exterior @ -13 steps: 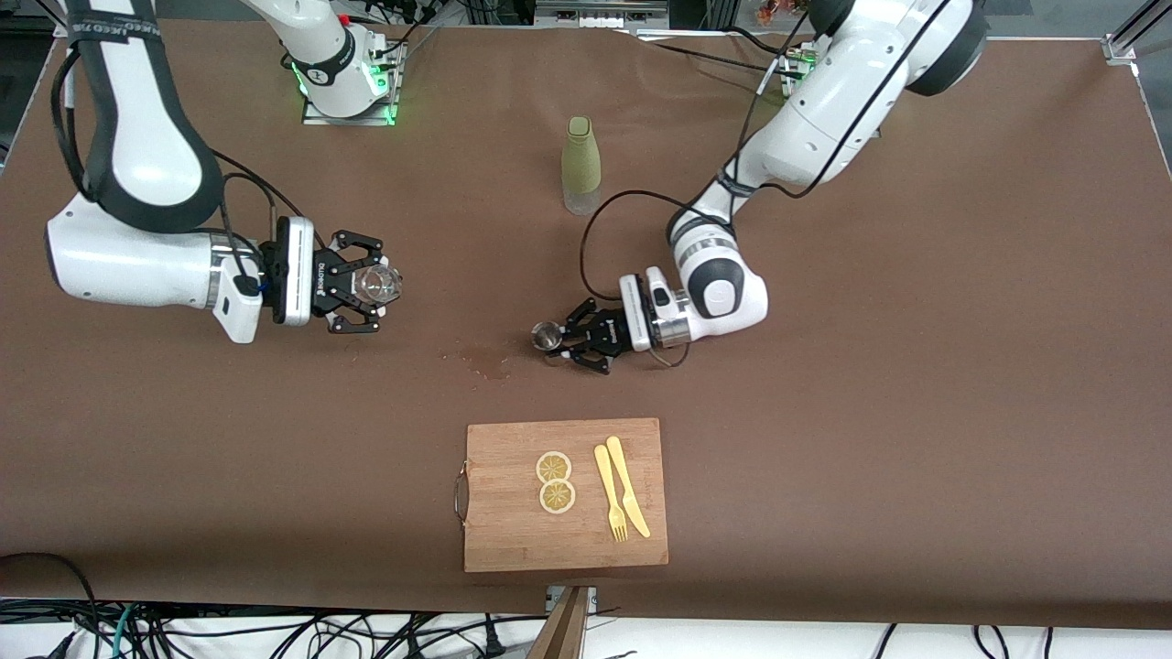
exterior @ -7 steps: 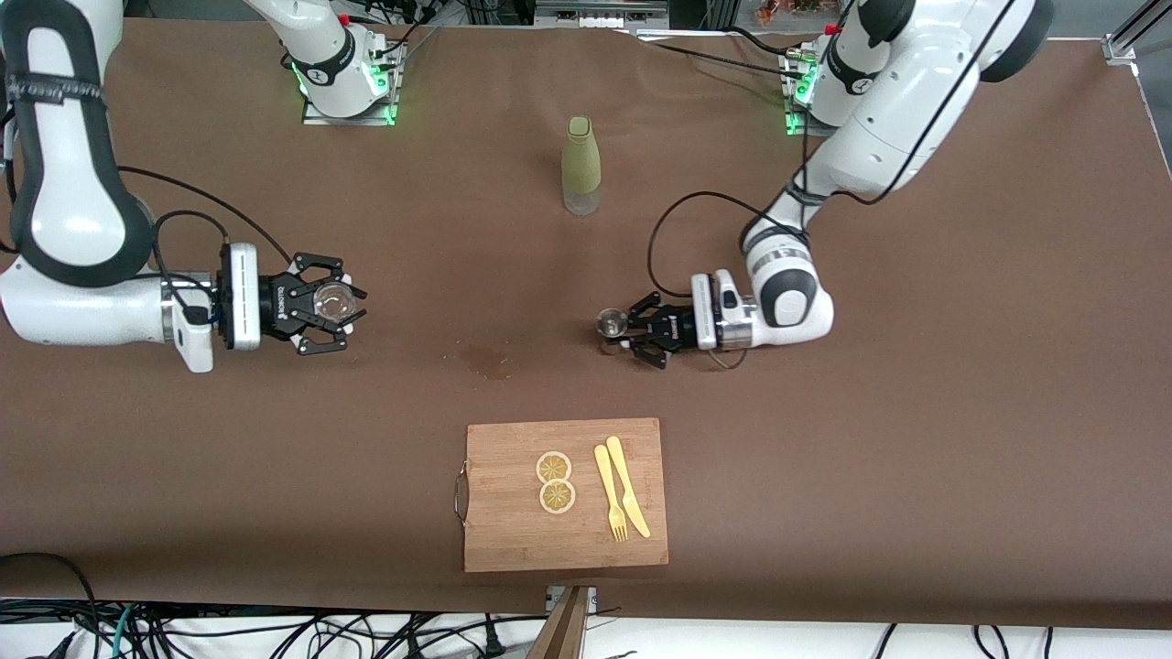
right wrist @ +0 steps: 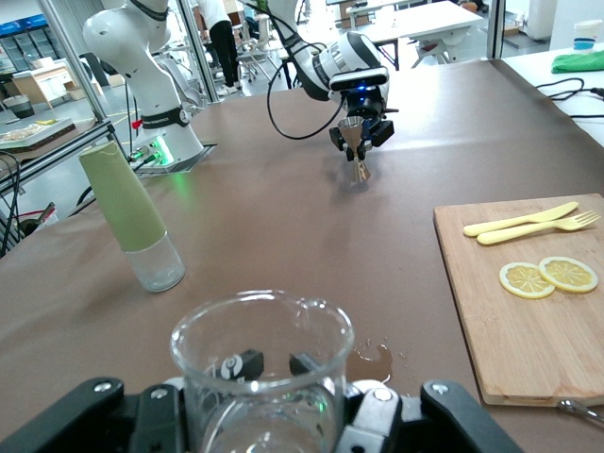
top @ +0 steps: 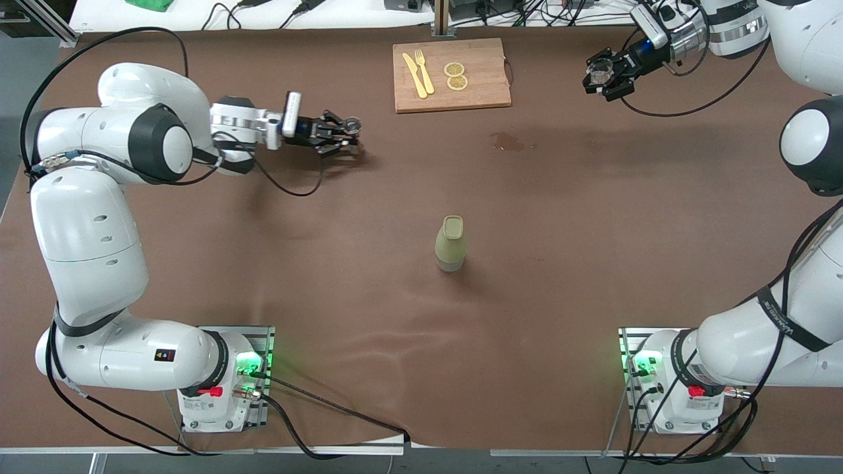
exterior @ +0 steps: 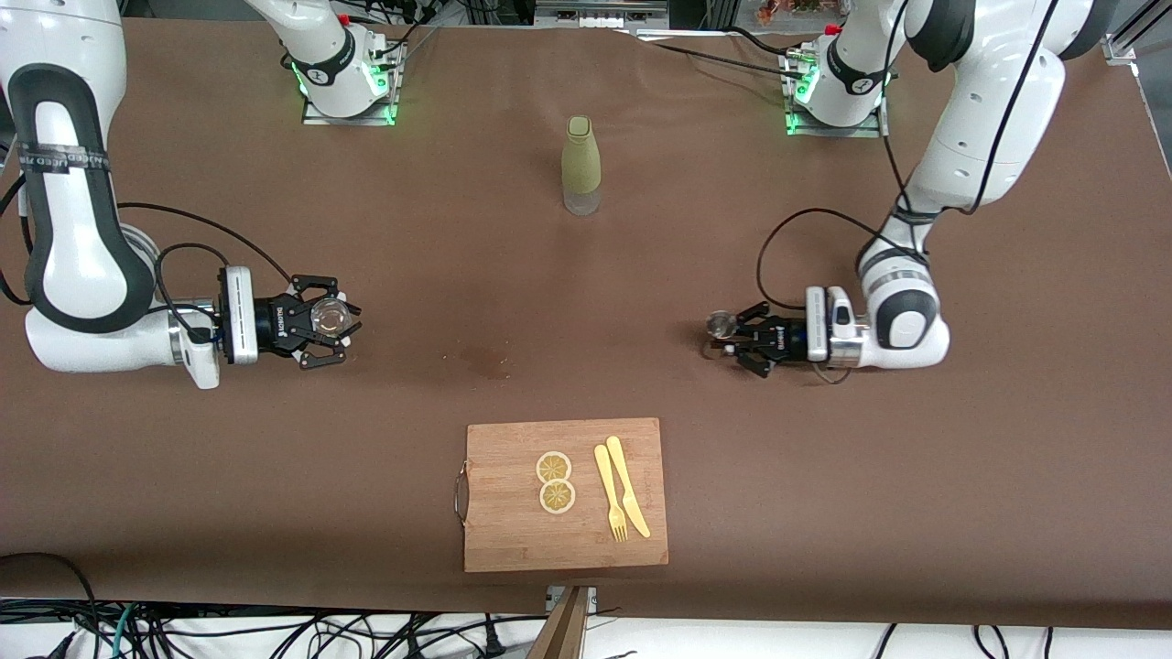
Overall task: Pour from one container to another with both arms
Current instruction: 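Move the beaker back with the right gripper while the left gripper returns the jigger, then lower the beaker onto the table while the left gripper lowers the jigger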
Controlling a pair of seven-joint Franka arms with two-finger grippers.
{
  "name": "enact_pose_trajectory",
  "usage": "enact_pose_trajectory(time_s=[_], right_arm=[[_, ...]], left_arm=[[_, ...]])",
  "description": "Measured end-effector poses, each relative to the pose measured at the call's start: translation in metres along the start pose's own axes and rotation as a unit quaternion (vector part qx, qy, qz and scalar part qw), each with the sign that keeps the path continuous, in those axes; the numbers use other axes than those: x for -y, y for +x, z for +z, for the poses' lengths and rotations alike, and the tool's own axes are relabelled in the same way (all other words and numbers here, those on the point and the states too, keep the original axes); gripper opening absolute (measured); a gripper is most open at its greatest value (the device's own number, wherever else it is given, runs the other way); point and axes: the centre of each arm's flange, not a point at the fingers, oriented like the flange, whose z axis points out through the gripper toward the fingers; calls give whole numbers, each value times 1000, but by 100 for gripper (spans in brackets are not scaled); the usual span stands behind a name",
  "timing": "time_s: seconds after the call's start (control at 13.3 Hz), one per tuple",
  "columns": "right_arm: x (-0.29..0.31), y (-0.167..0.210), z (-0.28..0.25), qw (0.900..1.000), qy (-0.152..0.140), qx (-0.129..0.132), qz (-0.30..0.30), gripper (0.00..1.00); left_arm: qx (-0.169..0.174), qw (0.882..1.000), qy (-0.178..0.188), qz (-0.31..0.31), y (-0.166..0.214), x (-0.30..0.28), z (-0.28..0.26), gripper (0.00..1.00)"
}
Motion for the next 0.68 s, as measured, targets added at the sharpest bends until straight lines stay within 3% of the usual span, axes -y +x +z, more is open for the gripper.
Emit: enact_pose_trajectory(time_s=[0.68], right_arm=[[-8, -143, -4, 996, 14, -67, -66, 23]], left_arm=[[17, 999, -38, -31, -20, -54, -181, 21]])
